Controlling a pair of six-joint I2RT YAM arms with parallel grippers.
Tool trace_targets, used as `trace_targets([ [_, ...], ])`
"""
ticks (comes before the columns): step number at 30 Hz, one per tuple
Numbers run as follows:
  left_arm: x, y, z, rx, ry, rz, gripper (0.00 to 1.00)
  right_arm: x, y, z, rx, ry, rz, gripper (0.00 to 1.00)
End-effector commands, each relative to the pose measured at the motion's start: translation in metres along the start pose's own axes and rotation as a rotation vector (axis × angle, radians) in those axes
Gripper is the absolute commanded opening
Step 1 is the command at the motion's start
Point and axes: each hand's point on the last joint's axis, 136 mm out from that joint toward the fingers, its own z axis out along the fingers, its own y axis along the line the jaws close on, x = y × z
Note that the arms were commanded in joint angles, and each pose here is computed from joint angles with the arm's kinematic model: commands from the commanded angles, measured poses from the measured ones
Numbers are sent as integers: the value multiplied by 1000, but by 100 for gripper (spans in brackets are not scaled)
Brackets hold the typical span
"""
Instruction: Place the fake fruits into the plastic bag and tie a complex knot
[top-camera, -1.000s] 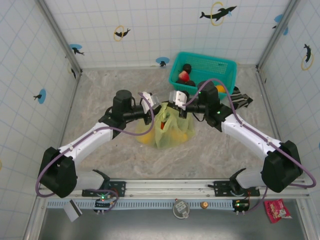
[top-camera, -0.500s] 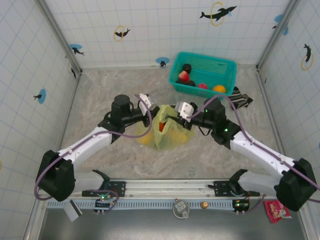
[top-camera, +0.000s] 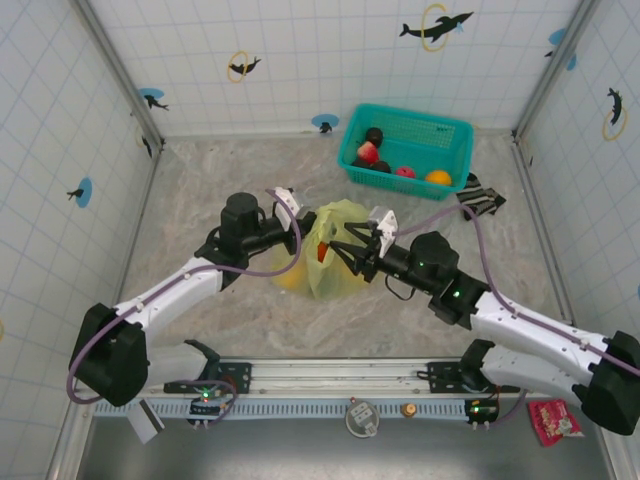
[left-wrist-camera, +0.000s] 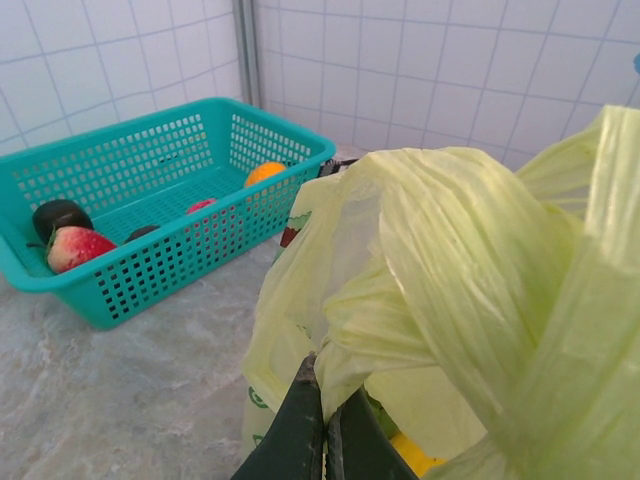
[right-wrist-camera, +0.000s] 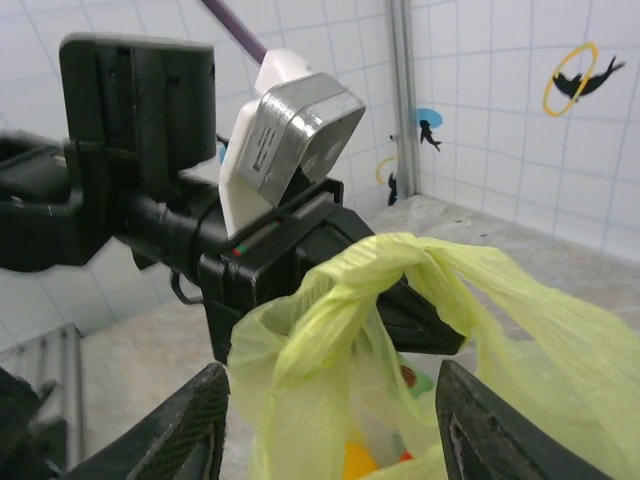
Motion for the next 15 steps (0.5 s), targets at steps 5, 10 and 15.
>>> trace_targets([
  [5, -10, -4, -4, 2, -40, 10, 0, -13, 9, 20, -57, -35, 146, 58],
  [10, -13, -5, -3, 3, -44, 12, 0, -9, 10, 28, -71, -29, 146, 56],
  [15, -14, -8, -2, 12, -46, 15, 0, -12, 9, 34, -66, -33, 143, 54],
])
